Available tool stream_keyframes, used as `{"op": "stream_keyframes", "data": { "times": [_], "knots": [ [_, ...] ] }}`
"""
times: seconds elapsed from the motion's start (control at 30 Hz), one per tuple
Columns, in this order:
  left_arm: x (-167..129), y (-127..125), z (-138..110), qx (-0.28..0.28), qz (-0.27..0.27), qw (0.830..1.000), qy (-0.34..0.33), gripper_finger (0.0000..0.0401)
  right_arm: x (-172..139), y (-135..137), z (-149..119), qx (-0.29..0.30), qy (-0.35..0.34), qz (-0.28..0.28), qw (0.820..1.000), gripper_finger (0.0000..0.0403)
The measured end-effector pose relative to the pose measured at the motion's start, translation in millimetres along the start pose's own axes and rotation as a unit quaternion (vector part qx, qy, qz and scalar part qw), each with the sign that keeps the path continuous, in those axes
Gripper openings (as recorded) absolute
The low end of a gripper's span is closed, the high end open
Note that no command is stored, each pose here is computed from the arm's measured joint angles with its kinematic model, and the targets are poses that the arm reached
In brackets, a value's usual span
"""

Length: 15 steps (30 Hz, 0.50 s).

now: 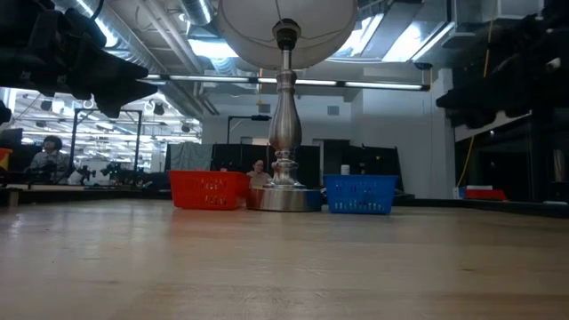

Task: Pick & Place School Supplies
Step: Return to Home Position

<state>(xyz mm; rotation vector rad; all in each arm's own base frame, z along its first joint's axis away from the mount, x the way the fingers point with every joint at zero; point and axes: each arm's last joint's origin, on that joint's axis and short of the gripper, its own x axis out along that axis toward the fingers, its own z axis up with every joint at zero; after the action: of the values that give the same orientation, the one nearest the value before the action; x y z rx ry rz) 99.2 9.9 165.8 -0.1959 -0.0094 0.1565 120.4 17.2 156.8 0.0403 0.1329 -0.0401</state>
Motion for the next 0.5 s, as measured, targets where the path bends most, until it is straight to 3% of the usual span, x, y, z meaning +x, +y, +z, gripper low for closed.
{"op": "stream_keyframes", "data": {
  "times": [0.3,0.5],
  "knots": [
    [0.0,-0.1,0.2,0.0,-0.001,1.0,-0.001,0.0203,-25.3,-7.3,12.1,-0.02,-0.081,0.004,0.996,0.0154],
    [0.0,0.1,0.2,0.0,0.002,1.0,-0.001,0.0203,-30.7,-11.4,14.2,-0.043,-0.022,0.034,0.998,0.0135]
  ]
}}
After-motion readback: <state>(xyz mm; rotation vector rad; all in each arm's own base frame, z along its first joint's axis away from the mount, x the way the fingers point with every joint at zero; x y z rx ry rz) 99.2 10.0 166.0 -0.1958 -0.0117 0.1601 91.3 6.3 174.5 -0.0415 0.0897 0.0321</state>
